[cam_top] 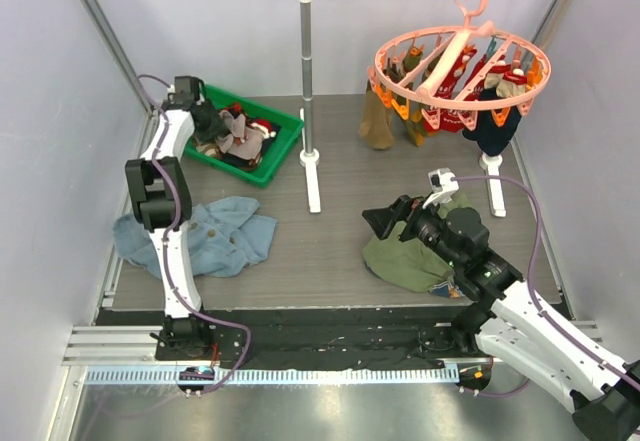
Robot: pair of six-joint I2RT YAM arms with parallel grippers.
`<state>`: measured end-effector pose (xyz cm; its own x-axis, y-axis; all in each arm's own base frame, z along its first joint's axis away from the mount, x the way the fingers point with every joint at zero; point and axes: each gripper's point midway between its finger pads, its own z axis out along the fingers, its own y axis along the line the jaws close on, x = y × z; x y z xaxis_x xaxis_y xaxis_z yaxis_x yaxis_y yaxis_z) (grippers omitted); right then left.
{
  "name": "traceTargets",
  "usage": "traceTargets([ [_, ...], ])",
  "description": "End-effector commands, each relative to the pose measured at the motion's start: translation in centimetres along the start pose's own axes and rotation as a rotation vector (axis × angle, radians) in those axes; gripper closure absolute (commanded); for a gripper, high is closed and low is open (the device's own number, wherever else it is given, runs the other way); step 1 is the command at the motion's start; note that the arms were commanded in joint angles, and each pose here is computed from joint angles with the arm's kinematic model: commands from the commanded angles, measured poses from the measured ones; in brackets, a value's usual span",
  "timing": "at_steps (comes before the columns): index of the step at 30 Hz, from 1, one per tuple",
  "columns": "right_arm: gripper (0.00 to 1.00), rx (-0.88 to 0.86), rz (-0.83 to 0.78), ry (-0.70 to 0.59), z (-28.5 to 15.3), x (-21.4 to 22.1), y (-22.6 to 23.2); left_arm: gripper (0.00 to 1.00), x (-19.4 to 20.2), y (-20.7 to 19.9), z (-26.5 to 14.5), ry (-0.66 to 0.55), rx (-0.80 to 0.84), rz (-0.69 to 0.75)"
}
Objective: Remove the socks clipped to the hanger
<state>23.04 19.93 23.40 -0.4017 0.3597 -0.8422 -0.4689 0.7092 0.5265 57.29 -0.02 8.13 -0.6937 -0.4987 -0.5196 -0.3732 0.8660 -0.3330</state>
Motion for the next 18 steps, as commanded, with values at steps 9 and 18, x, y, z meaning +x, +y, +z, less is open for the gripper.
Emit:
traceTargets([
  [9,0.0,0.256,0.018,-0.034,-0.1,-2.9,-2.9,0.0,-7.9,-4.4,-16.2,-0.29,0.123,-0.013],
  [18,0.0,0.356,0.038,-0.045,-0.8,-4.7,-3.4,0.0,0.8,-12.6,-25.8,-0.209,0.57,0.166],
])
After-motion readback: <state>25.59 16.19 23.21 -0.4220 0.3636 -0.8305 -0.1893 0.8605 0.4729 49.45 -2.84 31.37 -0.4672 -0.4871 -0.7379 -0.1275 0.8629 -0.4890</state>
